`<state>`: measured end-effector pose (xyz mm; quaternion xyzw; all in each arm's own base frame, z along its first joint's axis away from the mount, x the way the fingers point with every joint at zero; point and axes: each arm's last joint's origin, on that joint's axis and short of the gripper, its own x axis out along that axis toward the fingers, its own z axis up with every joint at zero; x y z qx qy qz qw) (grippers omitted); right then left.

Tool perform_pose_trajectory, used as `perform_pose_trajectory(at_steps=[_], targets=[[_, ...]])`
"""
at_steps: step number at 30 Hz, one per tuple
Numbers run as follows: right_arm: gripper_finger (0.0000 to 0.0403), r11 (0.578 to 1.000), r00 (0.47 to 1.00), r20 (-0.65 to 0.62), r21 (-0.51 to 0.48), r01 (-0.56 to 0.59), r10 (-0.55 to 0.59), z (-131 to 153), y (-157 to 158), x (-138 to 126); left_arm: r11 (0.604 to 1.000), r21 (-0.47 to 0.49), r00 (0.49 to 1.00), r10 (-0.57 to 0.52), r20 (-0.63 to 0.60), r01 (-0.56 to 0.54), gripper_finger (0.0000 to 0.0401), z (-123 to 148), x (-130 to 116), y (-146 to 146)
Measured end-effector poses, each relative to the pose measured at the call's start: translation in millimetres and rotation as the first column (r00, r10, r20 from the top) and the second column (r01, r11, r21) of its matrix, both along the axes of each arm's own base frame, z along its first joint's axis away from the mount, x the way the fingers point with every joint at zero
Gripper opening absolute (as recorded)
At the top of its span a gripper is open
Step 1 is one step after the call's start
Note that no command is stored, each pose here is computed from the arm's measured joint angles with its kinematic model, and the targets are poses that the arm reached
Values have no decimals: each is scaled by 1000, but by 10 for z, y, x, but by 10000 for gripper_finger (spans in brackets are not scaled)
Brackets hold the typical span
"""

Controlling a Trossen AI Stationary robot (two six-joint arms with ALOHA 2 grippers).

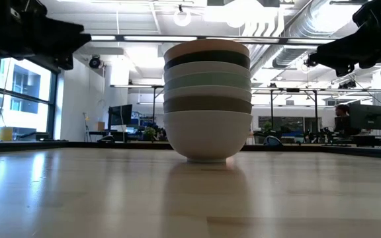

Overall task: Nest bowls inside each other
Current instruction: Return to Home Position

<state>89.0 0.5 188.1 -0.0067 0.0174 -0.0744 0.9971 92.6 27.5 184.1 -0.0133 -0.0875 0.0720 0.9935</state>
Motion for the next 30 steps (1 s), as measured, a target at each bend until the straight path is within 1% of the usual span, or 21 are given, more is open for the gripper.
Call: perform_pose_trajectory(at_steps=[5,8,12,14,21,30], targets=[[169,1000,1000,4,30,1,-1,0,0,0,1000,-5,999,17,-29,-17,133,-29,4,6],[169,999,1000,5,34,1,-1,0,0,0,998,-22,998,61,-29,-62,133,-32,2,19],[169,999,1000,5,34,1,-1,0,0,0,997,-23,997,73,-29,-73,133,-32,1,23],[170,999,1000,5,34,1,-1,0,0,0,997,-24,997,71,-29,-72,133,-32,1,22],[169,999,1000,5,34,-3,3,0,1,0,1000,-24,998,8,-59,-10,133,-60,8,6],[170,998,999,5,38,-48,48,-1,14,2,1000,-23,998,-3,-60,2,133,-61,8,2]])
